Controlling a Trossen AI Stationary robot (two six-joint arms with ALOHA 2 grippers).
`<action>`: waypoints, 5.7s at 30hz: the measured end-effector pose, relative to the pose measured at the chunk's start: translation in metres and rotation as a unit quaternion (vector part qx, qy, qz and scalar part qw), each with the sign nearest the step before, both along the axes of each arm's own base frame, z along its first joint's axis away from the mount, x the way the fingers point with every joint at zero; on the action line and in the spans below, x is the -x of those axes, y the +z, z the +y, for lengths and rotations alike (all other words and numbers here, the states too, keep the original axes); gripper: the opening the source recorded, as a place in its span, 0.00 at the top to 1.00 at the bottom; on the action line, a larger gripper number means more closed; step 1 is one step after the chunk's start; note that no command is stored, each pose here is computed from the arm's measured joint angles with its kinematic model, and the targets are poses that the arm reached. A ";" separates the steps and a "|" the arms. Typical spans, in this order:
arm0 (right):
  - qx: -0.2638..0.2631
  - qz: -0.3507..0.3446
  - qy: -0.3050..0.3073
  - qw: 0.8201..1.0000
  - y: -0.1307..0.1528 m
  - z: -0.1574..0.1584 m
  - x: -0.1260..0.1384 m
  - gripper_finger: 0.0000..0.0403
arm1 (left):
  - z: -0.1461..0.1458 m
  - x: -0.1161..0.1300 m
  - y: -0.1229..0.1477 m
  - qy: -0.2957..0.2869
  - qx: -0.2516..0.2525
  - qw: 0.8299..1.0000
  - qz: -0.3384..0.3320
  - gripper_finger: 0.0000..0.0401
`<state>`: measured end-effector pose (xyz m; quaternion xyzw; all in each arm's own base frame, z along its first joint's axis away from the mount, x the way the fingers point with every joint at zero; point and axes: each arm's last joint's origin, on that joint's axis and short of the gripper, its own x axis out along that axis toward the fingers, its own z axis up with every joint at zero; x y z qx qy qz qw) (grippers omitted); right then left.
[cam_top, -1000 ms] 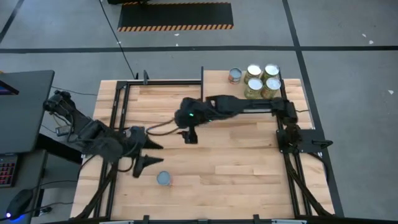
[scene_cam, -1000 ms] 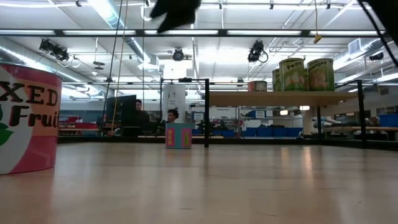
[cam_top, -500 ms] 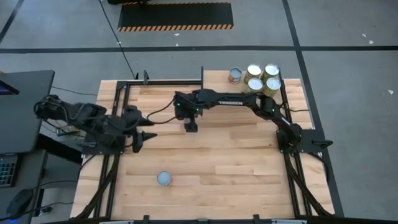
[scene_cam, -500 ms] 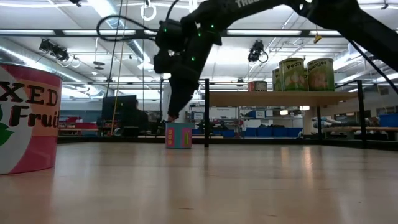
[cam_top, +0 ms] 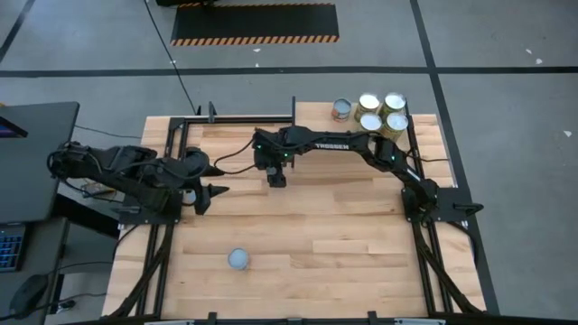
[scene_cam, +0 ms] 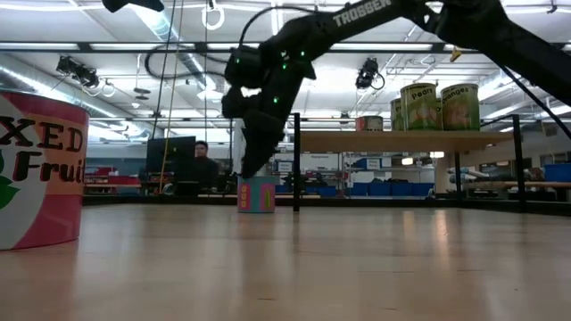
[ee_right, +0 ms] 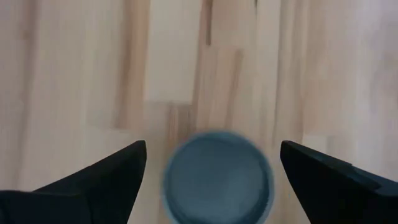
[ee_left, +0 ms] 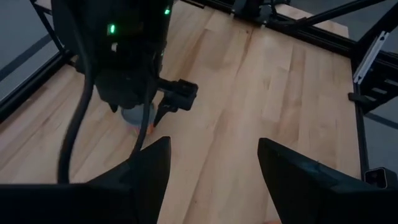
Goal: Pick and place cans onto a shelf
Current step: Put the small canned peas on the shelf, then put the small canned spaghetti sauce on the shelf
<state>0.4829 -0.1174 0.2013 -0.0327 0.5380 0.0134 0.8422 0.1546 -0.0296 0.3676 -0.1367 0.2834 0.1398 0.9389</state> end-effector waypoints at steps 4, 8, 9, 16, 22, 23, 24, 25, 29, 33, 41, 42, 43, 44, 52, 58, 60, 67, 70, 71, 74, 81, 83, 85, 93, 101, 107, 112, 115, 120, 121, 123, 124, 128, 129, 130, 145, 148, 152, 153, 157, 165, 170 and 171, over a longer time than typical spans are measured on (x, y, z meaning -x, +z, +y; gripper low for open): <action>-0.003 0.031 -0.001 1.000 -0.021 -0.002 -0.001 0.07 | 0.000 0.000 0.000 0.000 0.000 1.000 0.000 0.38; -0.004 0.045 0.005 0.999 -0.023 0.003 0.000 0.07 | 0.000 0.000 0.000 0.000 0.001 1.000 -0.001 0.38; -0.004 0.043 0.006 0.999 -0.023 0.004 -0.001 0.07 | 0.000 0.000 0.000 0.000 0.001 1.000 -0.001 0.38; -0.008 0.059 0.022 0.998 -0.024 0.019 -0.001 0.14 | 0.000 0.000 0.000 -0.001 0.001 1.000 -0.003 0.38; -0.012 0.062 0.039 0.997 -0.017 0.037 -0.001 0.28 | 0.000 0.000 0.000 0.000 0.001 1.000 -0.003 0.38; -0.019 0.054 0.043 0.997 -0.010 0.041 0.000 0.28 | 0.000 0.000 0.001 0.000 0.000 1.000 -0.004 0.38; -0.028 0.047 0.047 0.997 -0.001 0.045 0.002 0.28 | 0.000 0.000 0.001 0.000 0.001 1.000 -0.004 0.38; -0.036 0.038 0.052 0.997 0.010 0.050 0.005 0.28 | 0.000 -0.001 0.001 0.000 0.001 1.000 -0.006 0.38; -0.040 -0.002 0.060 0.997 0.066 0.063 0.024 0.28 | 0.001 -0.004 0.005 0.005 0.004 0.999 -0.033 0.38; -0.005 -0.034 0.039 0.999 0.124 0.059 0.059 0.28 | 0.002 -0.010 0.015 -0.003 -0.011 0.996 -0.087 0.38; 0.023 -0.048 -0.031 0.998 0.196 0.020 0.138 0.28 | 0.004 -0.015 0.027 -0.006 -0.024 0.989 -0.144 0.38; 0.029 -0.040 -0.042 0.998 0.199 0.012 0.147 0.28 | 0.004 -0.015 0.027 -0.006 -0.023 0.989 -0.144 0.38; 0.035 -0.030 -0.055 0.997 0.201 0.004 0.156 0.28 | 0.004 -0.015 0.027 -0.005 -0.020 0.989 -0.145 0.38; 0.039 -0.021 -0.069 0.997 0.203 -0.004 0.163 0.28 | 0.004 -0.015 0.027 -0.004 -0.017 0.989 -0.145 0.38; 0.020 0.022 -0.150 0.988 0.198 -0.060 0.199 0.28 | 0.002 -0.015 0.027 -0.024 0.008 0.989 -0.146 0.38; -0.009 0.066 -0.147 0.987 0.172 -0.073 0.205 0.28 | 0.002 -0.015 0.026 -0.024 0.007 0.989 -0.143 0.38; -0.013 0.079 -0.143 0.987 0.161 -0.074 0.204 0.29 | 0.002 -0.015 0.026 -0.025 0.004 0.990 -0.142 0.38; -0.011 0.118 -0.121 0.986 0.138 -0.075 0.204 0.29 | 0.002 -0.014 0.025 -0.025 0.003 0.990 -0.137 0.38; -0.007 0.126 -0.109 0.986 0.135 -0.075 0.204 0.28 | 0.002 -0.014 0.025 -0.025 0.003 0.991 -0.134 0.38; -0.006 0.128 -0.106 0.986 0.135 -0.075 0.205 0.27 | 0.002 -0.014 0.025 -0.025 0.003 0.991 -0.134 0.38; -0.004 0.127 -0.100 0.987 0.135 -0.074 0.204 0.21 | 0.002 -0.014 0.025 -0.025 0.003 0.991 -0.134 0.38; -0.005 0.129 -0.102 0.986 0.135 -0.074 0.204 0.12 | 0.002 -0.014 0.025 -0.021 0.011 0.990 -0.136 0.38; -0.005 0.129 -0.102 0.986 0.135 -0.074 0.204 0.12 | 0.002 -0.014 0.025 -0.020 0.013 0.990 -0.136 0.38; -0.007 0.128 -0.107 0.986 0.136 -0.074 0.204 0.12 | 0.002 -0.014 0.025 -0.019 0.014 0.990 -0.137 0.38; -0.007 0.094 -0.135 0.986 0.163 -0.067 0.203 0.13 | 0.001 -0.015 0.025 -0.030 0.020 0.990 -0.139 0.38; -0.100 -0.015 -0.171 0.980 0.221 -0.032 0.200 0.13 | 0.003 -0.006 0.012 -0.019 0.033 0.997 -0.064 0.38; -0.125 -0.068 -0.116 0.983 0.249 0.035 0.181 0.13 | 0.008 0.016 -0.015 0.067 0.088 0.989 0.095 0.38; -0.127 -0.098 -0.064 0.985 0.256 0.101 0.164 0.13 | 0.012 0.037 -0.029 0.148 0.115 0.962 0.200 0.30; -0.130 -0.117 -0.033 0.984 0.259 0.137 0.160 0.13 | 0.013 0.040 -0.037 0.174 0.125 0.950 0.229 0.20; -0.137 -0.140 -0.020 0.981 0.263 0.180 0.161 0.13 | 0.015 0.038 -0.070 0.240 0.136 0.924 0.265 0.05; -0.141 -0.140 -0.017 0.980 0.263 0.187 0.162 0.13 | 0.016 0.038 -0.079 0.261 0.139 0.915 0.275 0.04; -0.145 -0.143 -0.015 0.979 0.263 0.196 0.164 0.13 | 0.020 0.038 -0.097 0.296 0.143 0.899 0.289 0.02; -0.144 -0.145 -0.013 0.979 0.264 0.200 0.164 0.13 | 0.022 0.038 -0.105 0.313 0.146 0.892 0.292 0.02; -0.134 -0.154 -0.012 0.979 0.265 0.206 0.165 0.13 | 0.030 0.030 -0.109 0.357 0.159 0.880 0.269 0.02; -0.131 -0.157 -0.013 0.979 0.265 0.206 0.165 0.13 | 0.032 0.029 -0.109 0.369 0.165 0.876 0.264 0.02; -0.131 -0.159 -0.014 0.979 0.265 0.206 0.164 0.13 | 0.034 0.029 -0.111 0.378 0.168 0.870 0.267 0.02; -0.119 -0.185 -0.030 0.975 0.268 0.186 0.156 0.13 | 0.071 0.006 -0.142 0.367 0.235 0.805 0.403 0.02; -0.119 -0.186 -0.030 0.975 0.268 0.186 0.156 0.13 | 0.082 0.005 -0.146 0.339 0.258 0.799 0.424 0.02; -0.122 -0.186 -0.031 0.974 0.268 0.187 0.156 0.13 | 0.096 0.005 -0.154 0.311 0.279 0.784 0.459 0.02; -0.123 -0.185 -0.031 0.974 0.268 0.187 0.156 0.13 | 0.099 0.005 -0.157 0.305 0.281 0.780 0.469 0.02; -0.137 -0.182 -0.041 0.973 0.268 0.192 0.157 0.13 | 0.107 0.002 -0.166 0.277 0.282 0.771 0.500 0.02; -0.160 -0.173 -0.040 0.971 0.267 0.211 0.162 0.13 | 0.108 -0.005 -0.187 0.218 0.311 0.747 0.546 0.17; -0.179 -0.160 -0.043 0.970 0.267 0.226 0.169 0.13 | 0.103 -0.009 -0.187 0.203 0.300 0.747 0.557 0.29; -0.183 -0.158 -0.042 0.969 0.268 0.229 0.172 0.13 | 0.101 -0.011 -0.183 0.198 0.296 0.751 0.555 0.29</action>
